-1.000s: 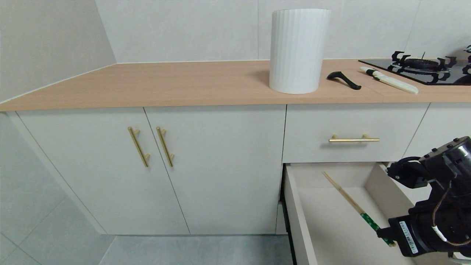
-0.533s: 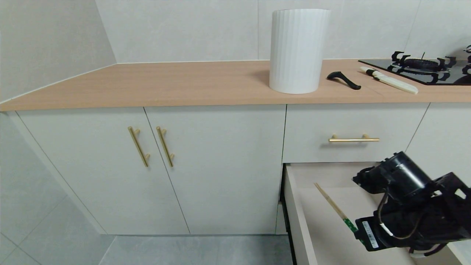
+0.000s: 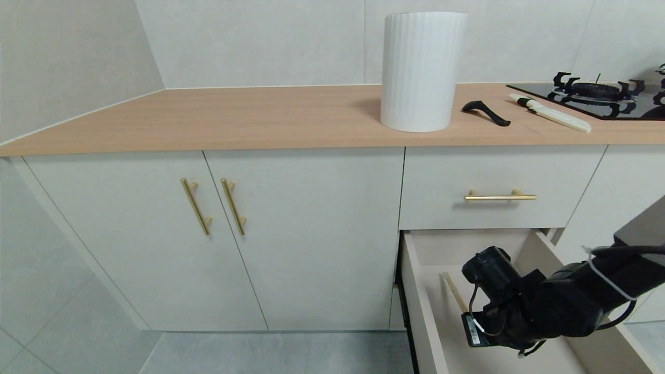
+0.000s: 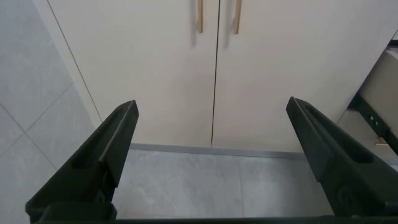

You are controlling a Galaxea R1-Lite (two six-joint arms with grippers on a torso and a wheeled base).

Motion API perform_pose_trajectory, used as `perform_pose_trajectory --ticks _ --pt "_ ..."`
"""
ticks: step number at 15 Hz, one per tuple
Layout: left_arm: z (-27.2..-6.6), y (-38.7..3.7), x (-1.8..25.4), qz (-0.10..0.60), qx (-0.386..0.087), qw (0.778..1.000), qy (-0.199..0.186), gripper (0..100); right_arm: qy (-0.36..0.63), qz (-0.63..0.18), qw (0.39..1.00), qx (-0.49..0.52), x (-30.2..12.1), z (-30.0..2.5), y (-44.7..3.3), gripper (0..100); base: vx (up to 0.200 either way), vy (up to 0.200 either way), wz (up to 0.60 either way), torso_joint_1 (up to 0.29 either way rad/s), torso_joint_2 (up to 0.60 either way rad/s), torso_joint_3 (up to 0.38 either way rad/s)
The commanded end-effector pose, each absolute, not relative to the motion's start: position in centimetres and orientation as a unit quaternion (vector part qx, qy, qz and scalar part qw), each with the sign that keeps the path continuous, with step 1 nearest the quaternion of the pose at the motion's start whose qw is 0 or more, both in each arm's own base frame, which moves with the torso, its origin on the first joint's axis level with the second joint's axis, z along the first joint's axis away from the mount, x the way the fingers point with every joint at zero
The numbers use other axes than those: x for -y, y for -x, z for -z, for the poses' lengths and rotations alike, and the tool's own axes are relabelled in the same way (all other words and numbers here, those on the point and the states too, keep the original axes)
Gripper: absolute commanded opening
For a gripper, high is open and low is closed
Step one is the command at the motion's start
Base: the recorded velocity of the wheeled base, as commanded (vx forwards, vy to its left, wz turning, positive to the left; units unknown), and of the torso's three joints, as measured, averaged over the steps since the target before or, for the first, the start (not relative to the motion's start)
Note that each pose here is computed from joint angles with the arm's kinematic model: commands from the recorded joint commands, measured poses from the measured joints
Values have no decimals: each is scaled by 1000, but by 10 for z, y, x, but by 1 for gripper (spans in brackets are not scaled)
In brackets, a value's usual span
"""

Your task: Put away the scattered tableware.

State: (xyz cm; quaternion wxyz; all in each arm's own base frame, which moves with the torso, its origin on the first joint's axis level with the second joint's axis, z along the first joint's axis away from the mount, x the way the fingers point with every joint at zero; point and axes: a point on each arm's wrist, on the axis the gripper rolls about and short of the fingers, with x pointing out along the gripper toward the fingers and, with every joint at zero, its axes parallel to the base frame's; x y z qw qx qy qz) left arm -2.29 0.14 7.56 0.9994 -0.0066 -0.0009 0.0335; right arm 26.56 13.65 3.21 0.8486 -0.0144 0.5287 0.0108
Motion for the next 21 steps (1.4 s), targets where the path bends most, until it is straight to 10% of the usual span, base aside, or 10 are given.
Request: perform_pose_trajectory --ticks 1,14,15,21 --pt "-76 23 -1 -34 1 999 7 100 30 5 827 -561 -133 -2 -266 0 0 0 0 0 0 0" --pt "-76 23 -1 -34 1 999 7 100 36 12 823 -567 -126 35 -276 0 0 0 0 0 0 0" --pt "-76 23 -1 -34 1 999 7 100 37 12 823 -567 -126 35 -276 100 0 0 0 0 0 0" --pt "-76 23 -1 -34 1 999 7 100 36 11 825 -564 -126 33 -276 100 0 0 0 0 0 0"
